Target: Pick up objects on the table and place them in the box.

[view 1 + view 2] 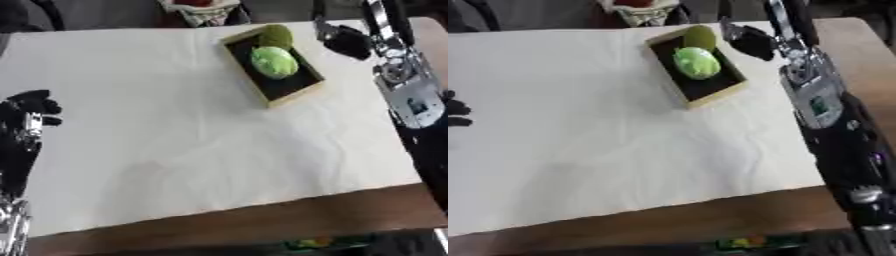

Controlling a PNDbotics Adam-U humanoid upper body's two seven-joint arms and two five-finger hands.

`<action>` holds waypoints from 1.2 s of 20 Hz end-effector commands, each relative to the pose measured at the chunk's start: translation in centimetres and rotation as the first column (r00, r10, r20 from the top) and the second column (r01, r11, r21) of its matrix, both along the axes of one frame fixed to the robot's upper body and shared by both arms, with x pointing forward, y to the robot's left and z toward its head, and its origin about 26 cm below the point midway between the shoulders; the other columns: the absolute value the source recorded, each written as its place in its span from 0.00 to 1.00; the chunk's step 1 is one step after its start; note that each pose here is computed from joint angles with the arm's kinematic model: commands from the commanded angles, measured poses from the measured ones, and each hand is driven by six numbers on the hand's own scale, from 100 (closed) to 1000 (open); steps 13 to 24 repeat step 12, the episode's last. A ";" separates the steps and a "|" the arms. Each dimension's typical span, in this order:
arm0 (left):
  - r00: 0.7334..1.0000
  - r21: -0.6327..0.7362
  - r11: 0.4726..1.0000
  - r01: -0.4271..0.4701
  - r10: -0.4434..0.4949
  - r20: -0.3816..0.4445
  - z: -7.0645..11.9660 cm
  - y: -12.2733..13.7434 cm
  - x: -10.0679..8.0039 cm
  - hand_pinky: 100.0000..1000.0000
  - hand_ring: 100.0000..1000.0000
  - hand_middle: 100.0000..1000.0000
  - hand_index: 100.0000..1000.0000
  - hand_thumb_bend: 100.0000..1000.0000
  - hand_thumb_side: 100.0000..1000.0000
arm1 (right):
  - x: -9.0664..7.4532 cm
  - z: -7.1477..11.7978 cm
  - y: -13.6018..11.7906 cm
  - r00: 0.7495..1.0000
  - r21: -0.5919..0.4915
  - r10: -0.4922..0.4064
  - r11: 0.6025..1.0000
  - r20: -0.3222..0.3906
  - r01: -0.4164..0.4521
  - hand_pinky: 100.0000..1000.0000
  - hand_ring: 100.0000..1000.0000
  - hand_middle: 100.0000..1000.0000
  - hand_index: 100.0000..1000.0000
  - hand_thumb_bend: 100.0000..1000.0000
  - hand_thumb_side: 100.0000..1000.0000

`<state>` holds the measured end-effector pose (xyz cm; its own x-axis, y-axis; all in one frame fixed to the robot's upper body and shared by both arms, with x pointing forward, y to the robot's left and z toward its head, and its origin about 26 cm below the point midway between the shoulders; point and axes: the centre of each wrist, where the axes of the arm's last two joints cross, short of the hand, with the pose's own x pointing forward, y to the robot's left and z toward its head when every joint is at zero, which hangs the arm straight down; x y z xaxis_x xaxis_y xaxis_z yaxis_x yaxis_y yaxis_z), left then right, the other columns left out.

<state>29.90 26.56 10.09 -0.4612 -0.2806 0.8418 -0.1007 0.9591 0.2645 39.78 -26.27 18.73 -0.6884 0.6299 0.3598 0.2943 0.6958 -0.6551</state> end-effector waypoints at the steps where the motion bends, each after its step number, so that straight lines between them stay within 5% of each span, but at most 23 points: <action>1: 0.999 0.015 1.000 -0.011 0.011 0.034 1.0 0.4 0.0 0.56 0.60 0.52 0.69 0.00 0.65 | -1.9 1.0 -0.1 0.999 0.077 0.024 0.997 0.026 -0.026 0.66 0.67 0.57 0.67 0.00 0.27; 11: 1.000 0.012 1.000 -0.004 0.004 0.028 0.8 0.1 0.0 0.56 0.61 0.52 0.69 0.00 0.66 | -7.1 -1.9 -1.0 0.995 0.339 0.050 0.941 -0.084 -0.018 0.64 0.63 0.54 0.65 0.00 0.45; 24: 1.000 0.014 1.000 -0.003 0.002 0.027 0.8 0.1 0.0 0.56 0.61 0.52 0.69 0.00 0.66 | -7.2 -2.2 -1.2 0.994 0.363 0.051 0.932 -0.093 -0.013 0.64 0.63 0.53 0.65 0.00 0.45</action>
